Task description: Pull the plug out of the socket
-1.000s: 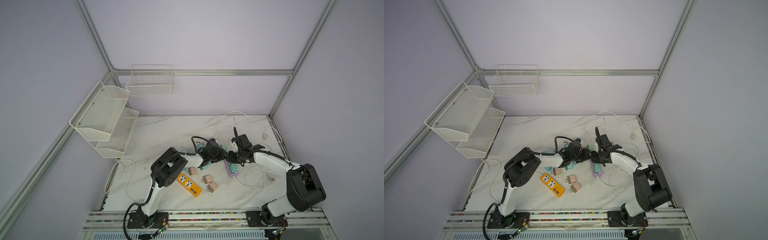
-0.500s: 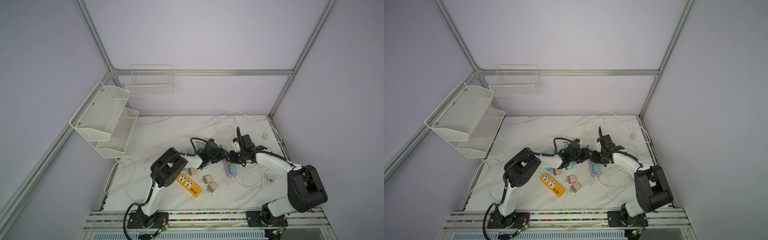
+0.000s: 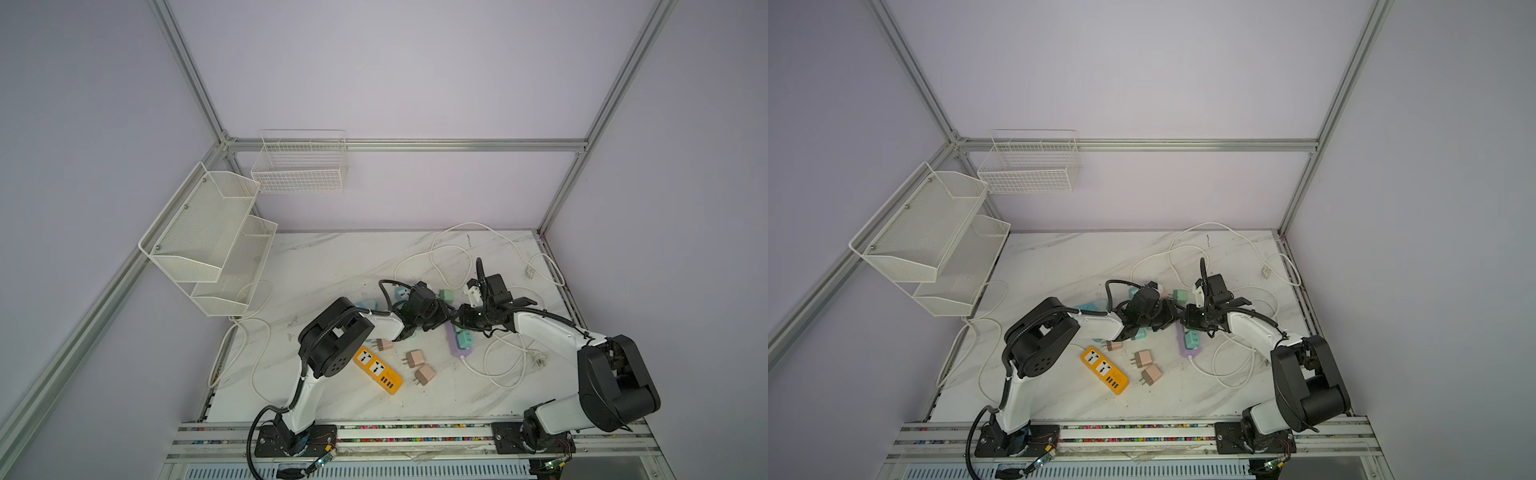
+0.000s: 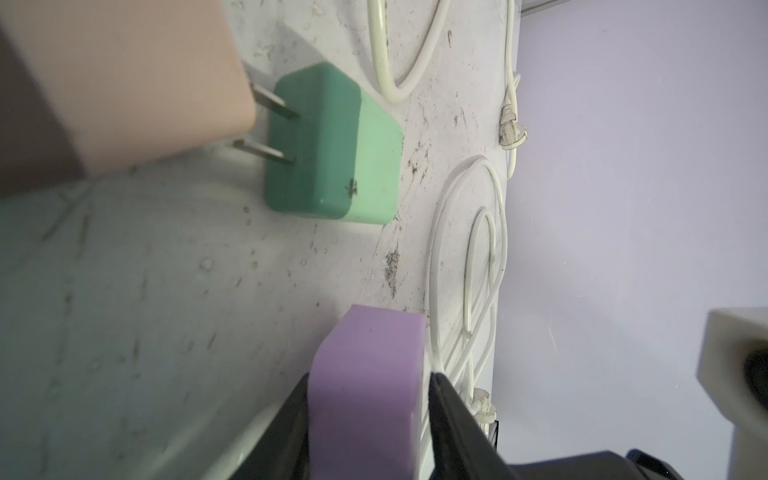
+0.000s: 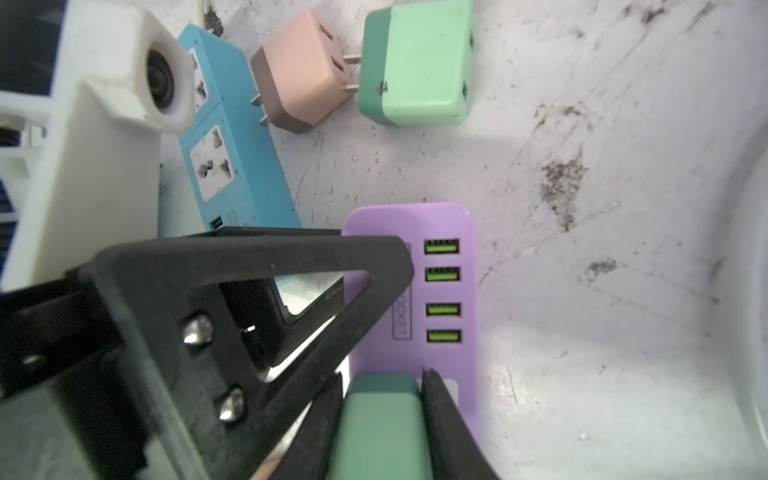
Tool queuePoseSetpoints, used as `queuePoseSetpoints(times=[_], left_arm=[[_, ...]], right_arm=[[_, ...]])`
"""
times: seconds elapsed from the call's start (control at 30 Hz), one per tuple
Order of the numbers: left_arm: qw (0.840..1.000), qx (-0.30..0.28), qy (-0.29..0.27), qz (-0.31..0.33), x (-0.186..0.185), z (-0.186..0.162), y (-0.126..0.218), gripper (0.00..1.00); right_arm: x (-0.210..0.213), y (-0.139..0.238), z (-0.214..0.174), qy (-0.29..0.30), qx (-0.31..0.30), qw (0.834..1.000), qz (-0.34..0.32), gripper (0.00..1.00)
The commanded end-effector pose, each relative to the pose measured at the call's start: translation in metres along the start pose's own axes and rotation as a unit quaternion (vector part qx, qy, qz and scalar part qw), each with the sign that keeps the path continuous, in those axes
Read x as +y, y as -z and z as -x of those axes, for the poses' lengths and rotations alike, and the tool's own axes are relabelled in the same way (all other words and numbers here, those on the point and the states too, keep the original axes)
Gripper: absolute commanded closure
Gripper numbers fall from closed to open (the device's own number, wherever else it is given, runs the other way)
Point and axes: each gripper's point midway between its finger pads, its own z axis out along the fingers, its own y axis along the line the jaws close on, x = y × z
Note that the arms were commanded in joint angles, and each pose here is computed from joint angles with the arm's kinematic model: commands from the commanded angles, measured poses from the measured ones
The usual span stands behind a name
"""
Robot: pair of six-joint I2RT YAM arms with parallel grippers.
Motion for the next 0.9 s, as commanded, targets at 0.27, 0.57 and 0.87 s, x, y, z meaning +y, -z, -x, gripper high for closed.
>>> queuePoseSetpoints(times=[0.27, 0.57, 0.87], left_arm=[[0.999, 0.031, -0.019, 0.024, 0.009, -0.022, -0.003, 0.74], [0.998, 0.031, -0.031, 0.045, 0.023, -0.022, -0.002, 0.86], [0.998, 0.030, -0.031, 0.048, 0.028, -0.022, 0.001, 0.95]], right_arm=[[0.021, 0.018, 0.030, 0.052, -0.047, 0.997, 0.016, 1.00], [0.022, 0.027, 0.037, 0.064, -0.063, 0.996, 0.004, 1.00], [0.027, 0.036, 0.043, 0.064, -0.083, 0.994, 0.008, 1.00]])
